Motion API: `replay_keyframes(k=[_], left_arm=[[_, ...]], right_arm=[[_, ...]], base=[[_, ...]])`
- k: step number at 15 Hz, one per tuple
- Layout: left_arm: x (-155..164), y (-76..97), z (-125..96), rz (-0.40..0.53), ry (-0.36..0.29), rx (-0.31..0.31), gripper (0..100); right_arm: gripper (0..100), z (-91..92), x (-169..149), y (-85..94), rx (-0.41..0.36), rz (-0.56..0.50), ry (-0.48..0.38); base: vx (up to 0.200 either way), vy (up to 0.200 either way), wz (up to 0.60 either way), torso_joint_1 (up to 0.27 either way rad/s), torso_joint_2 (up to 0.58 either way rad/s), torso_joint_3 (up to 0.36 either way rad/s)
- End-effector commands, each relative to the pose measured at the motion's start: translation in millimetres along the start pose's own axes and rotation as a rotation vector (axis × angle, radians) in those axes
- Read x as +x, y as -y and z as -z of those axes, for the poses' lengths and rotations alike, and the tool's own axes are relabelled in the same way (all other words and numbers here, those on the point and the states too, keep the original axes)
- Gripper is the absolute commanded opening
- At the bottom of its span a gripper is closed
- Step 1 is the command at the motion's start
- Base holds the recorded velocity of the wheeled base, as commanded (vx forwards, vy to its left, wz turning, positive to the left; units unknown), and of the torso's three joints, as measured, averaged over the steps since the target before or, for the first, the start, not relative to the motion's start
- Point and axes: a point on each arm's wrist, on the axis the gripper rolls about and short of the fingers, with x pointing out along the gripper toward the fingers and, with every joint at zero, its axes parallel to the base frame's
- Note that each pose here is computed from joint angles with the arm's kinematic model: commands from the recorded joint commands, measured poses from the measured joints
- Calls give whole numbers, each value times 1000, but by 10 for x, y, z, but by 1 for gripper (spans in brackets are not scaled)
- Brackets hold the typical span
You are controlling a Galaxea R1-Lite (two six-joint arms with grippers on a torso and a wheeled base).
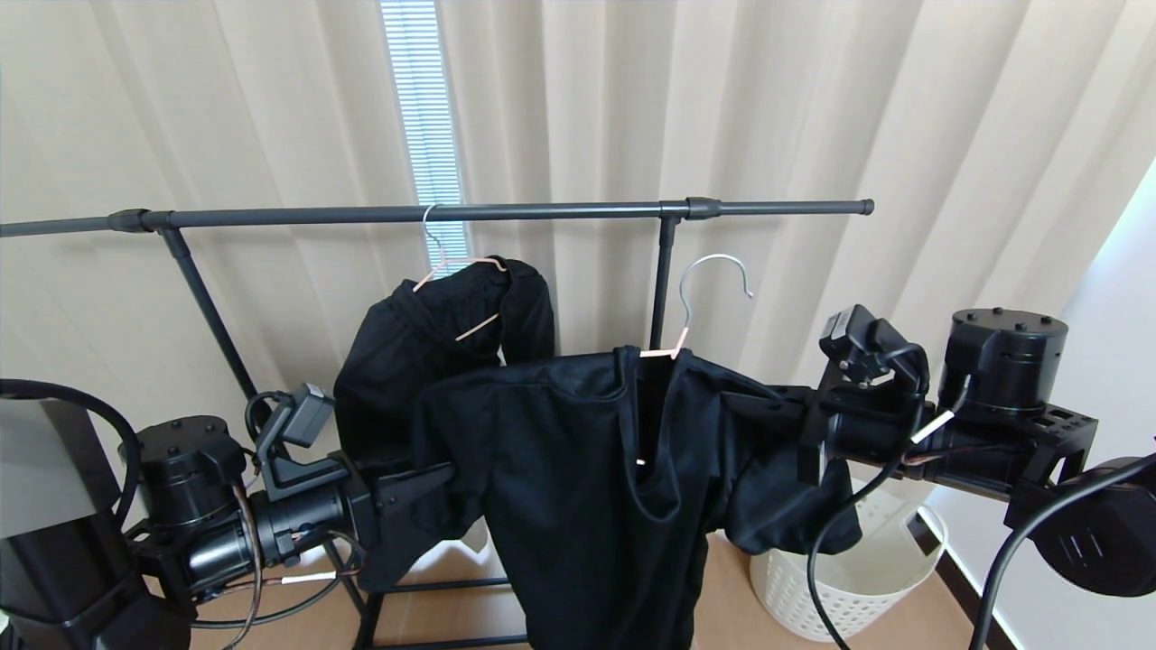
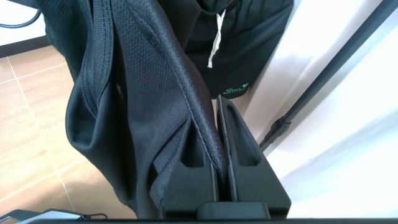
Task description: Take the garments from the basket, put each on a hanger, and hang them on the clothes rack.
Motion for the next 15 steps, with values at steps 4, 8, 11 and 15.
replay_keyframes(k=[4, 8, 11, 15], left_arm=[[-19, -15, -20, -9, 8, 5, 0], [-58, -65, -17, -30, 12, 2, 0], [-56, -73, -13, -31, 11, 1, 0], [-63, -128, -9, -46, 14, -2, 0]], right_arm=[[0, 3, -43, 87, 2, 29, 4], [0, 21, -111, 185, 8, 21, 15], [0, 33, -161, 272, 12, 20, 25], [0, 38, -185, 305, 12, 23, 27]], base=[[0, 0, 0, 0, 0, 0], [0, 0, 0, 0, 0, 0], [0, 0, 0, 0, 0, 0], [0, 0, 0, 0, 0, 0]])
